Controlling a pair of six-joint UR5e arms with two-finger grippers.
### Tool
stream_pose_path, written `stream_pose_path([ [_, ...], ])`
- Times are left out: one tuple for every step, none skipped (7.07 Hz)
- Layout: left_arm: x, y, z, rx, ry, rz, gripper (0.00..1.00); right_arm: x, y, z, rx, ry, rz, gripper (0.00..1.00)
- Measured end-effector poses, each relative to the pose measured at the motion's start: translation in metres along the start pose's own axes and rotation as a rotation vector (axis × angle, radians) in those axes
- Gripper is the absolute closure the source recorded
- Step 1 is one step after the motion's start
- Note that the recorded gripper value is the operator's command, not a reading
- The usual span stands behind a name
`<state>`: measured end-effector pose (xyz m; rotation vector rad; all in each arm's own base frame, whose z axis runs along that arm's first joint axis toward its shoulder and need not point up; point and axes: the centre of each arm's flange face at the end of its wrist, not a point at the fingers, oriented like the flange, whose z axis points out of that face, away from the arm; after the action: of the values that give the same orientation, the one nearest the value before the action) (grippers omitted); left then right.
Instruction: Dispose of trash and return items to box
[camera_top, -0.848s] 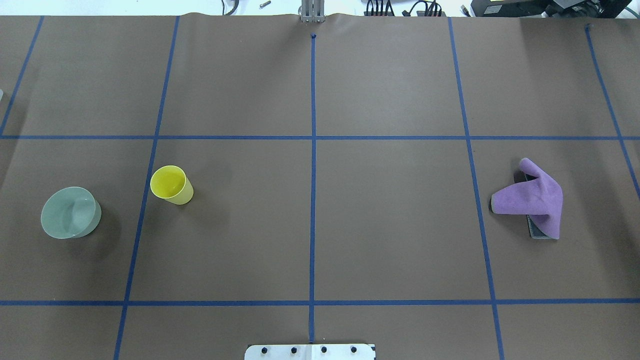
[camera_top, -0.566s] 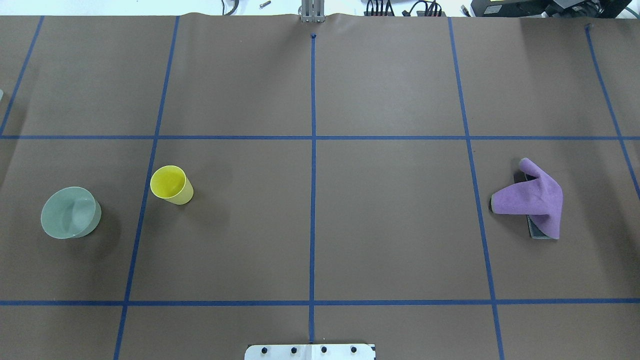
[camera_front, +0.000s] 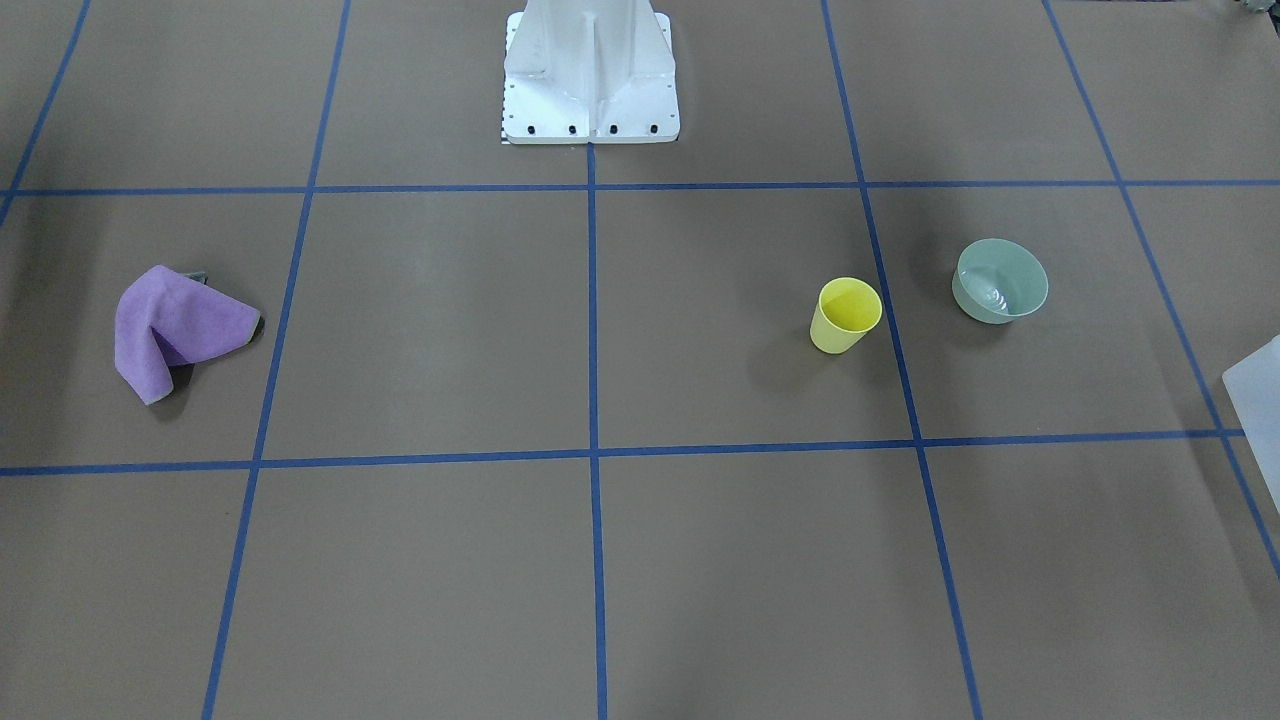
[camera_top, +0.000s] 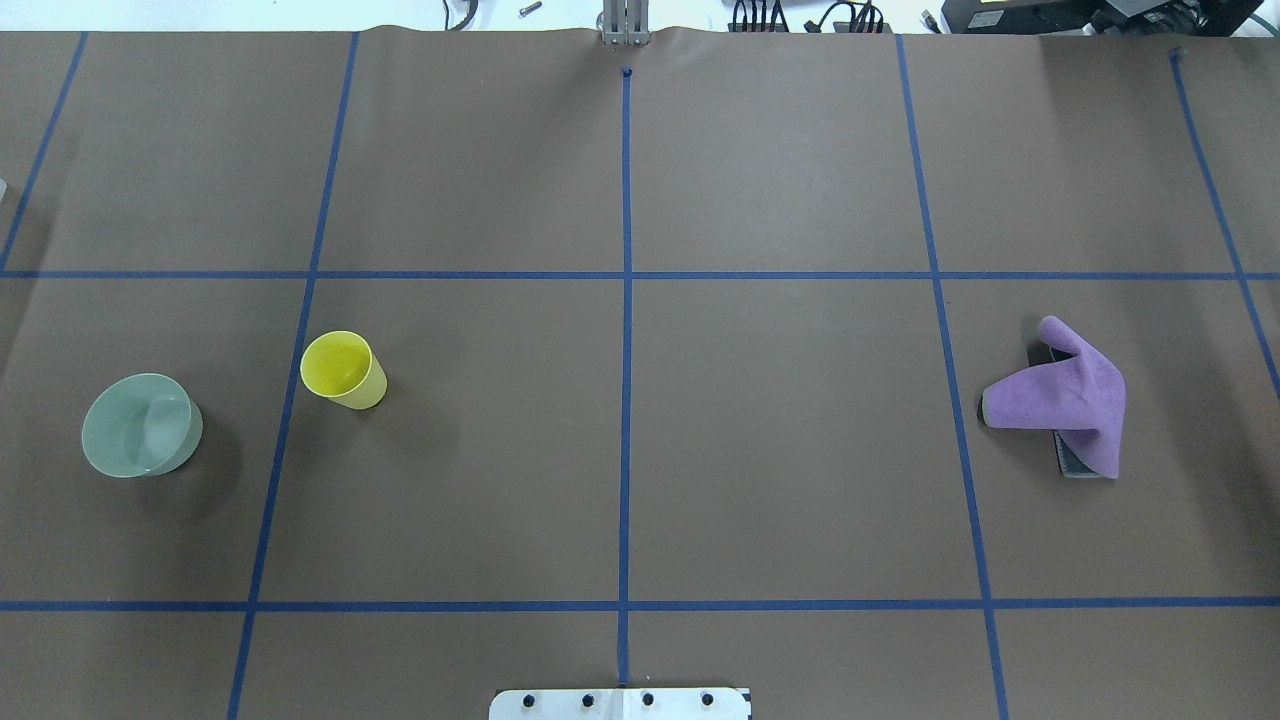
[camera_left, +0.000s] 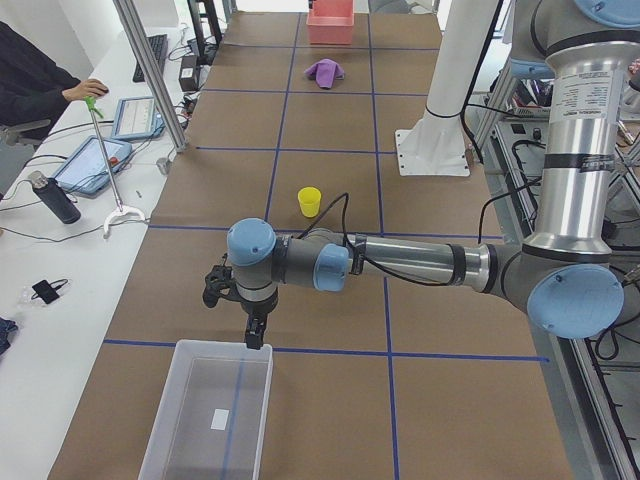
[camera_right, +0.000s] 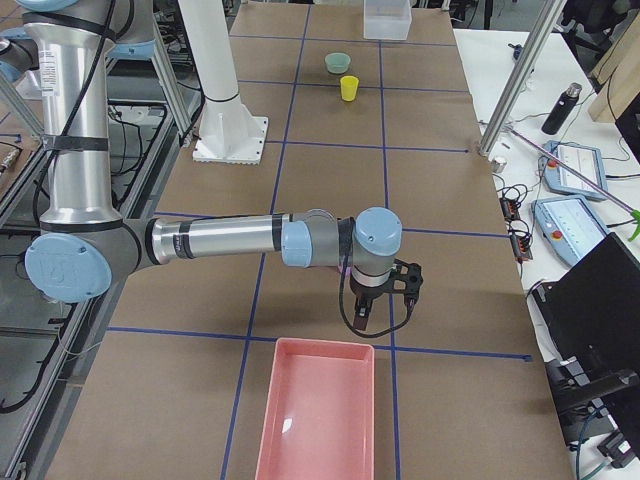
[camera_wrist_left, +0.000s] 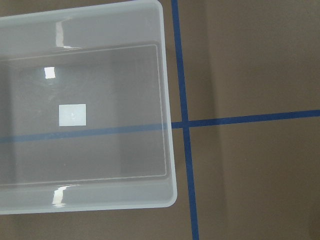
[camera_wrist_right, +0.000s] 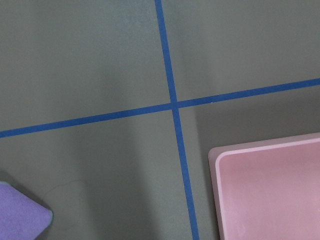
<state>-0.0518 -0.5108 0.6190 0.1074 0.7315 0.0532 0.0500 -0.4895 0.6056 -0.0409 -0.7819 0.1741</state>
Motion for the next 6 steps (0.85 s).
stream_pose_path([
  [-0.0001,0.0002,0.0002,-0.001,0.0,-0.001,0.01,-0.0003,0.0,0.0,0.0,-0.001,-0.001,0.0],
  [-0.0006,0.0003,0.0006,-0.001,-0.002,-0.005,0.01,-0.0005,-0.0001,0.0,0.0,-0.001,-0.001,0.0],
  [-0.0008,0.0005,0.0008,-0.002,-0.002,-0.007,0.01,-0.0007,-0.0004,-0.0001,0.0,-0.001,-0.002,0.0],
  [-0.0006,0.0005,0.0006,-0.001,-0.002,-0.007,0.01,-0.0007,-0.0005,-0.0005,0.001,-0.001,-0.002,0.0],
  [-0.0003,0.0003,0.0002,-0.001,-0.001,-0.007,0.01,-0.001,-0.0005,-0.0011,0.002,-0.001,-0.002,0.0],
  [-0.0003,0.0003,0.0,0.0,-0.001,-0.006,0.01,-0.0011,-0.0005,-0.0013,0.002,-0.001,-0.002,0.0],
])
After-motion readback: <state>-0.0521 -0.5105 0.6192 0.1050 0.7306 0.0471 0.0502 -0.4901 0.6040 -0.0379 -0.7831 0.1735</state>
